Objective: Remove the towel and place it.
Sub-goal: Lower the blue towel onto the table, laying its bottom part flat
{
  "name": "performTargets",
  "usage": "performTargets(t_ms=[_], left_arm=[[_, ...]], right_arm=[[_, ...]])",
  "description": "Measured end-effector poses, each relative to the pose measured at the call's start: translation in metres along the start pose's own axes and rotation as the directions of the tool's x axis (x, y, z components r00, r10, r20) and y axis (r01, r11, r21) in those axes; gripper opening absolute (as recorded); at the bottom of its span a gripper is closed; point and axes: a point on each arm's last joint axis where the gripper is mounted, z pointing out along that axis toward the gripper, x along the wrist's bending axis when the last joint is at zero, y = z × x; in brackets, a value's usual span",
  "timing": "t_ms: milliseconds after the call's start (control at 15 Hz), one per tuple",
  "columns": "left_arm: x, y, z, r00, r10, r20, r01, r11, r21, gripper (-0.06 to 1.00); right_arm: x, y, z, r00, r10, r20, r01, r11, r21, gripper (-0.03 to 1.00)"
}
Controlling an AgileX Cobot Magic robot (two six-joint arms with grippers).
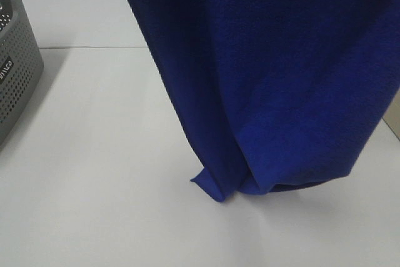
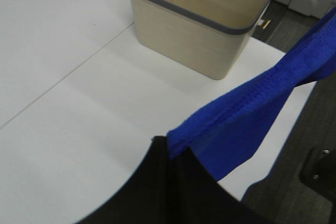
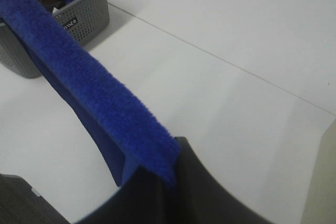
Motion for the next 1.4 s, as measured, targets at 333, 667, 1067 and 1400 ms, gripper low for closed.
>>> performTargets(t_ms=[333,667,1067,1400], left_arm=[[-0.012,-0.051,-0.029,0.968,-0.247,0.044,0.243,0.967,0.080,0.00],[-0.019,-0.061,-0.089,0.937,-0.348,0.046,0.350,0.935,-0.057,0.00],[0.031,-0.052,-0.008,0.904,-0.173,-0.391,0.216,0.974,0.068,0.00],[0.123,-0.037,0.094,0.783,-0.061,-0.620,0.058,0.998,-0.026,0.00]], right_arm=[[0.037,-0.008,-0.040,0.987,-0.043,-0.153,0.016,0.985,-0.173,0.00],[0.040,0.003,-0.029,0.956,-0.110,-0.271,0.056,0.978,-0.199,0.00],[-0.013,0.032,0.069,0.943,-0.159,-0.292,0.145,0.987,-0.071,0.00],[-0.097,0.071,0.197,0.987,-0.163,0.016,0.160,0.938,-0.308,0.00]])
